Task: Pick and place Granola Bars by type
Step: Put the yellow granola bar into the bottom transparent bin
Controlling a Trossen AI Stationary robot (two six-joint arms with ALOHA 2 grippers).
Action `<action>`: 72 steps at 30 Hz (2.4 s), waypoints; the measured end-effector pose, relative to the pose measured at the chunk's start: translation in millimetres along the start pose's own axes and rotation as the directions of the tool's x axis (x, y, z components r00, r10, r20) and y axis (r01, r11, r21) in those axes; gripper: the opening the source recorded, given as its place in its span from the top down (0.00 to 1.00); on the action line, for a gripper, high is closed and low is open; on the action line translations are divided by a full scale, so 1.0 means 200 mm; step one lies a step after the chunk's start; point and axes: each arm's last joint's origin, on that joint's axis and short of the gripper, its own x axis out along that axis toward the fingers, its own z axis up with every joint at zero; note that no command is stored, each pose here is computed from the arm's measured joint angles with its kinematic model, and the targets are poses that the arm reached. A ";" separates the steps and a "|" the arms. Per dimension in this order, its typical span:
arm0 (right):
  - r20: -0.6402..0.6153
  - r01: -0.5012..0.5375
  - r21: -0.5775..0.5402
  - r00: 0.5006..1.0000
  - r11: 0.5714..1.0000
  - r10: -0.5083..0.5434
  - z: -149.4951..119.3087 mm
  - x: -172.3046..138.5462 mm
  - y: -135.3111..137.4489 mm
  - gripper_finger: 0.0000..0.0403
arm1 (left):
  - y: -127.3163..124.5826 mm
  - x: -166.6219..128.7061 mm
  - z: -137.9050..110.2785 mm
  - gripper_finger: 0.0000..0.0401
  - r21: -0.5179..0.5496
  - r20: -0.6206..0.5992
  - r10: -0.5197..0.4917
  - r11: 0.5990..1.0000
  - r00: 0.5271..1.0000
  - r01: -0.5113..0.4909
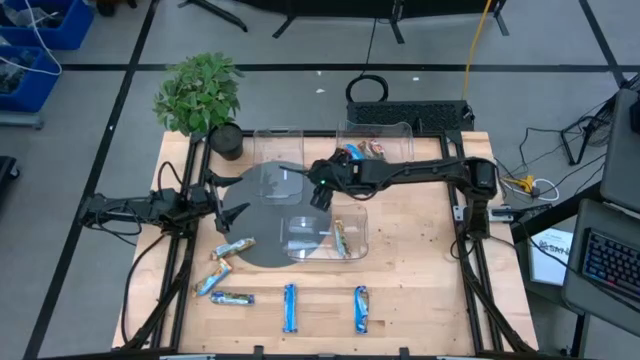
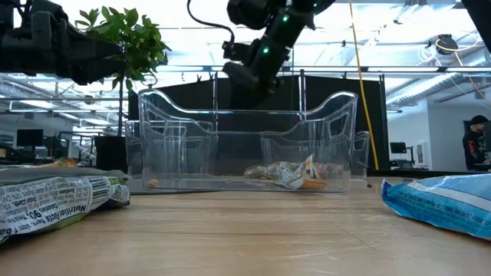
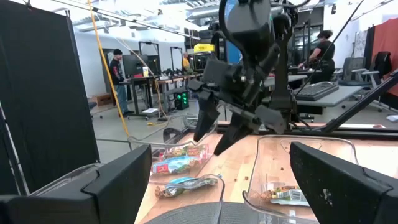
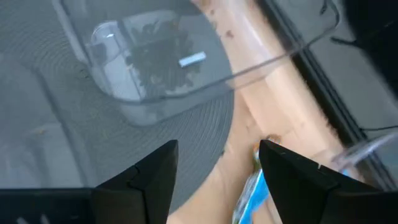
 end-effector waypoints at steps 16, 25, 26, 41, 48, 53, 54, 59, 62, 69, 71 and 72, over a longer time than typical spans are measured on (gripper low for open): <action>-0.075 0.040 0.212 0.997 0.976 -0.024 -0.04 0.20 -0.13 0.45 | 0.00 0.00 0.00 0.06 0.000 0.000 0.000 1.000 1.000 0.000; -0.126 0.032 0.333 0.992 0.942 0.011 -0.07 0.22 -0.16 0.41 | 0.00 0.00 0.00 0.06 0.000 0.000 0.000 1.000 1.000 0.000; -0.134 0.028 0.344 0.991 0.939 0.019 -0.08 0.22 -0.16 0.41 | 0.00 0.00 0.00 0.06 0.001 0.000 0.000 1.000 1.000 0.000; -0.230 0.058 0.338 0.973 0.939 0.023 -0.20 0.26 -0.13 0.36 | 0.00 0.00 0.00 0.06 0.000 0.000 0.000 1.000 1.000 0.000; -0.251 0.089 0.324 0.968 0.942 -0.005 -0.25 0.27 -0.13 0.39 | 0.00 0.00 0.00 0.06 0.000 0.000 0.000 1.000 1.000 0.000; -0.252 0.093 0.340 0.968 0.936 -0.004 -0.27 0.29 -0.14 0.40 | 0.00 0.00 0.00 0.06 0.001 0.000 0.000 1.000 1.000 0.000; -0.252 0.095 0.348 0.968 0.933 -0.005 -0.28 0.29 -0.14 0.40 | 0.00 0.00 0.00 0.06 0.001 0.000 0.000 1.000 1.000 0.000; -0.267 0.102 0.356 0.964 0.929 -0.004 -0.30 0.31 -0.16 0.40 | 0.00 0.00 0.00 0.06 0.000 0.000 0.000 1.000 1.000 0.000; -0.269 0.088 0.367 0.963 0.926 0.015 -0.30 0.31 -0.16 0.40 | 0.00 0.00 0.00 0.06 0.001 0.000 0.000 1.000 1.000 0.000; -0.257 0.113 0.547 0.966 0.830 0.038 -0.30 0.34 -0.22 0.43 | 0.00 0.00 0.00 0.06 0.001 0.000 0.000 1.000 1.000 0.000; -0.259 0.108 0.562 0.965 0.820 0.050 -0.30 0.34 -0.24 0.44 | 0.00 0.00 0.00 0.06 0.001 0.000 0.000 1.000 1.000 0.000; -0.259 0.110 0.564 0.965 0.818 0.049 -0.30 0.34 -0.24 0.45 | 0.00 0.00 0.00 0.06 0.001 0.000 0.000 1.000 1.000 0.000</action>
